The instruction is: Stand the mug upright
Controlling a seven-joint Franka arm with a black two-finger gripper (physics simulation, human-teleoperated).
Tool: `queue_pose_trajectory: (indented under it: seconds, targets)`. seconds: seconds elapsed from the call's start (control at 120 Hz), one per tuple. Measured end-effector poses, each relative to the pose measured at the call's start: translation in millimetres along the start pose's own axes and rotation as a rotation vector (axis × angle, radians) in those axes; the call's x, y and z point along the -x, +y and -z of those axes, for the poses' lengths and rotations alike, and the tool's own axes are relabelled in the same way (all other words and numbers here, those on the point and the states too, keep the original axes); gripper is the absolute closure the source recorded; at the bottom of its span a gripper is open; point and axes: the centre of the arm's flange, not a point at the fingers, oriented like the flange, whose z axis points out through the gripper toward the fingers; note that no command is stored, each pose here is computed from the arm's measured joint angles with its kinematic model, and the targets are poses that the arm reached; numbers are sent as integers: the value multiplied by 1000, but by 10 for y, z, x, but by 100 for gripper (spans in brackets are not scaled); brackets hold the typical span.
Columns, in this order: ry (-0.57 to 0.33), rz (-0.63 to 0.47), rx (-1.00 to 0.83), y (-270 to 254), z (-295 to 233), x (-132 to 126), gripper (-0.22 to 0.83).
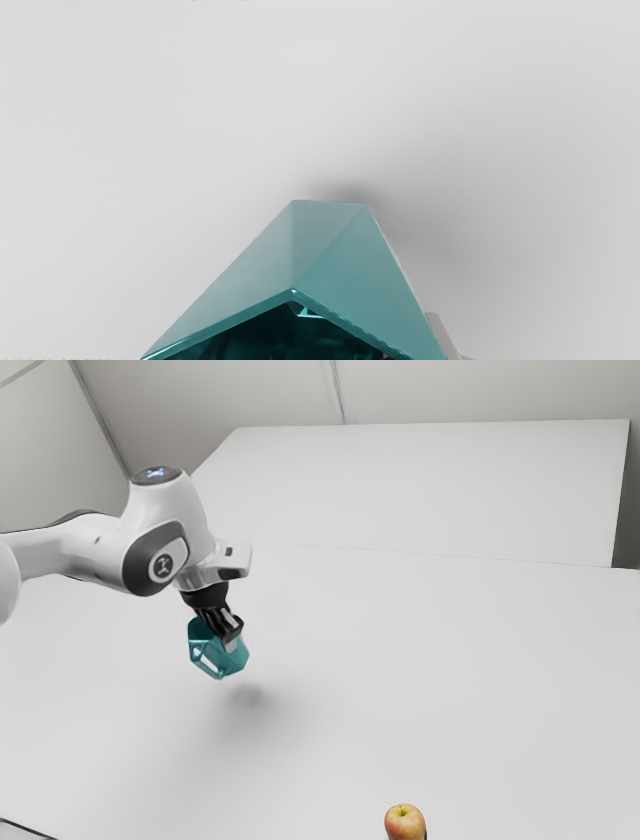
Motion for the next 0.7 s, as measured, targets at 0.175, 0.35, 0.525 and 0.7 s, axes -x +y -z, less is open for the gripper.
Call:
queue_pose_trajectory:
  seconds: [0.175, 0.35, 0.525, 0.7]
  targets:
    - [3, 60, -36, 15, -117, -59, 79]
    - [-10, 123, -48, 44, -247, -41, 79]
    - [-32, 176, -47, 60, -388, -39, 79]
    - [-50, 218, -44, 66, -503, -60, 79]
